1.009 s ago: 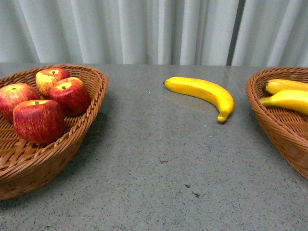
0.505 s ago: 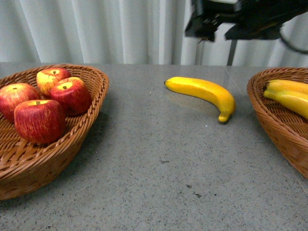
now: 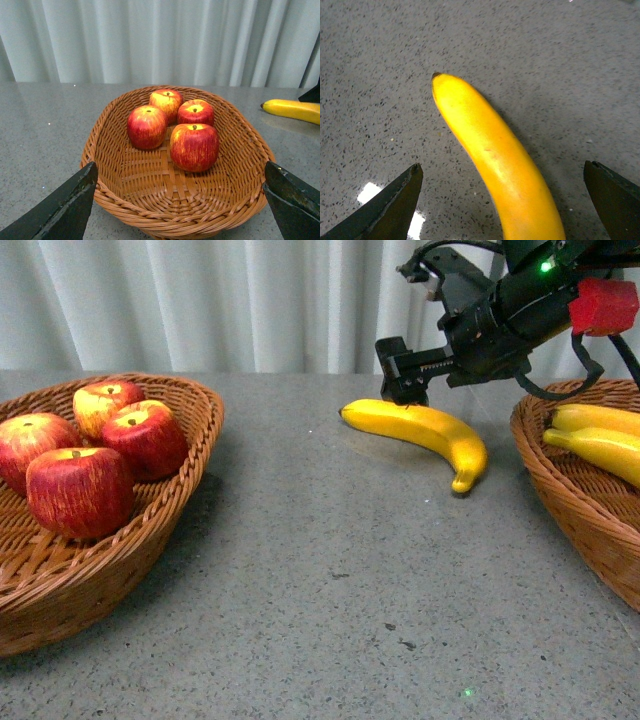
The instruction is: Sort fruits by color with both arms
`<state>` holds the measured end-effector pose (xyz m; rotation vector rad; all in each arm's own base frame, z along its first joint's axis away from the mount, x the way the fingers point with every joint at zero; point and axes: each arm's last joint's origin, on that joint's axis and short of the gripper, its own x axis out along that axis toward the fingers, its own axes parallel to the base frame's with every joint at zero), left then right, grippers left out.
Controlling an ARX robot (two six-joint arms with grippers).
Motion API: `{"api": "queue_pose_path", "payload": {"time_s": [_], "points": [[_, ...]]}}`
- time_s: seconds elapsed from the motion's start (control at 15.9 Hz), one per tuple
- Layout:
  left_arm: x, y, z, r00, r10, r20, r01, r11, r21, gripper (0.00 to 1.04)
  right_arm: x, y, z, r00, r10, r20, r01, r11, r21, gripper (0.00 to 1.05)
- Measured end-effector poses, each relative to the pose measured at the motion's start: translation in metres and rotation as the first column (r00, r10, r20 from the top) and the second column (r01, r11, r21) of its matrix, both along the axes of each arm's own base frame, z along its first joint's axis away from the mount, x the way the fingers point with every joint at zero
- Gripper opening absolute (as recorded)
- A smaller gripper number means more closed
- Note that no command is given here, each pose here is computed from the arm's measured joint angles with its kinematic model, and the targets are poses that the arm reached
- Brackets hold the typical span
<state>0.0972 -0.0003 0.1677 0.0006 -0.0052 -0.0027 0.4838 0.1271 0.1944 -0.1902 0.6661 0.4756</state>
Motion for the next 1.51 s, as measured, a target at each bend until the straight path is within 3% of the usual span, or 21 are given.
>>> {"api": "queue_pose_path", "payload": {"time_s": [0.25,0.63,0.95,1.01,1.2,1.32,1.51], "points": [[0.0,0.0,0.0,1.0,0.0,0.0,0.0,1.0,0.0,0.98,0.016,0.007,-0.011,0.996,0.078,-0.03,-0.08,0.995,-0.059,0.98],[0.0,0.0,0.0,1.0,0.0,0.0,0.0,1.0,0.0,0.98,0.024,0.016,-0.041,0.997,0.042,-0.057,-0.05,0.989,-0.14,0.98],[0.0,0.0,0.0,1.0,0.0,0.0,0.0,1.0,0.0,0.98,0.025,0.019,-0.041,0.998,0.046,-0.04,-0.051,0.99,-0.135,0.42],[0.0,0.0,0.0,1.0,0.0,0.0,0.0,1.0,0.0,0.98,0.027,0.016,-0.04,0.999,0.04,-0.028,-0.043,0.993,-0.111,0.34],[0.0,0.0,0.0,1.0,0.0,0.0,0.0,1.0,0.0,0.98,0.031,0.003,-0.024,1.0,0.028,-0.001,-0.028,0.998,0.055,0.33],[0.0,0.0,0.0,1.0,0.0,0.0,0.0,1.0,0.0,0.98,0.024,-0.024,0.015,0.999,-0.002,0.051,-0.011,0.969,0.247,0.33],[0.0,0.0,0.0,1.0,0.0,0.0,0.0,1.0,0.0,0.98,-0.013,-0.098,0.093,0.978,-0.134,0.161,0.034,0.861,0.508,0.33]]}}
